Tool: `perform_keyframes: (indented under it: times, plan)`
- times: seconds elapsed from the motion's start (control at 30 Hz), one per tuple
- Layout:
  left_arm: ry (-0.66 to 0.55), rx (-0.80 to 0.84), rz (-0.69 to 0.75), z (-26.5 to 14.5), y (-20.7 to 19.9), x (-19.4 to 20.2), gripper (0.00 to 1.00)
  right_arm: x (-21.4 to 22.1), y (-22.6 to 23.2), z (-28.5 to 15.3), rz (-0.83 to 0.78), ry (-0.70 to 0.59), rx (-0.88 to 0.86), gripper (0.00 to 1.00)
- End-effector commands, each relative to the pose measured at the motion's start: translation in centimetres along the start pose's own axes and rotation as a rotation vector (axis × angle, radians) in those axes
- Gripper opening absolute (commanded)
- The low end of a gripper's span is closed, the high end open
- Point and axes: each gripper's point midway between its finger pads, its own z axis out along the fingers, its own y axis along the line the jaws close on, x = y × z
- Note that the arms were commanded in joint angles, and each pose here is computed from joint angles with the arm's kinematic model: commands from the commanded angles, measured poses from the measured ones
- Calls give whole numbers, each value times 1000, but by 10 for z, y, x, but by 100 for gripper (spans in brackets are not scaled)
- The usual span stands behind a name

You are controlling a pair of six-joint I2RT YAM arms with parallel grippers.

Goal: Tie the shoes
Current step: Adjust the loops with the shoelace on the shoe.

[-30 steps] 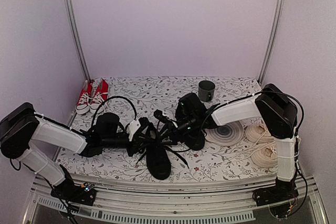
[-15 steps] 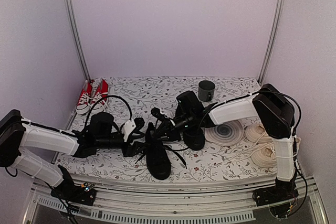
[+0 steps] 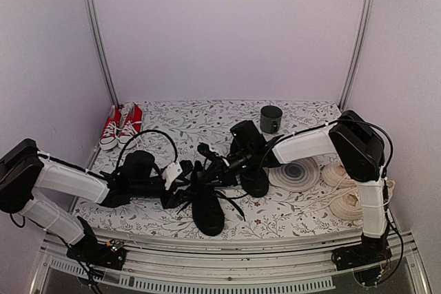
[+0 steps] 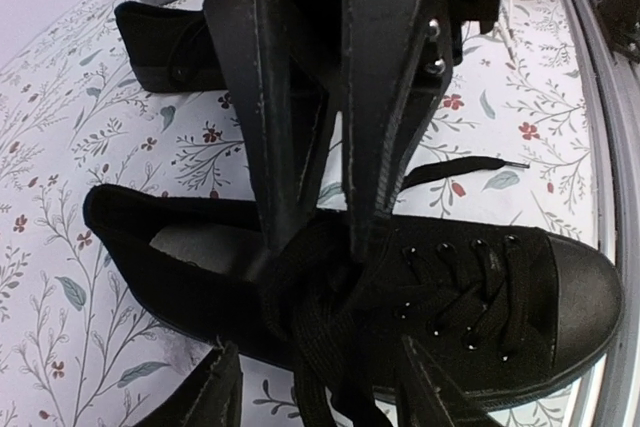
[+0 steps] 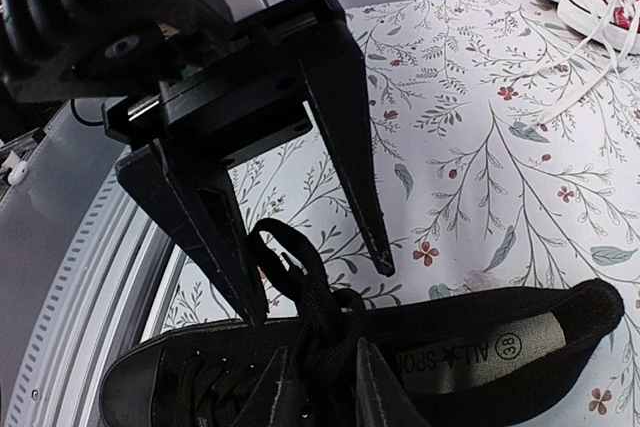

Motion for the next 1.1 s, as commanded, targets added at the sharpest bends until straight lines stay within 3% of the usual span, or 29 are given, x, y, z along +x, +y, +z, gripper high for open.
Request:
perform_keyframes:
  times: [0.0, 0.2, 0.63, 0.8, 0.97, 1.07]
  plan:
    - [-6, -5, 35, 8, 3, -7, 52, -2, -3, 5, -2, 6, 7, 20]
    - [-27, -11, 44, 12, 6, -13, 51, -12, -3, 1, -22, -6, 24, 2]
    - [-56, 36, 53, 21, 1, -21, 38, -34, 18, -15, -38, -68, 7, 1]
    - [-66, 40, 53, 20, 0, -24, 24, -32, 19, -16, -29, -68, 9, 1]
    - [-84, 46, 50, 19, -1, -29, 21, -27, 20, -14, -15, -63, -2, 1]
    - [-97, 43, 44, 19, 0, -31, 11, -25, 21, -15, -9, -61, -12, 1]
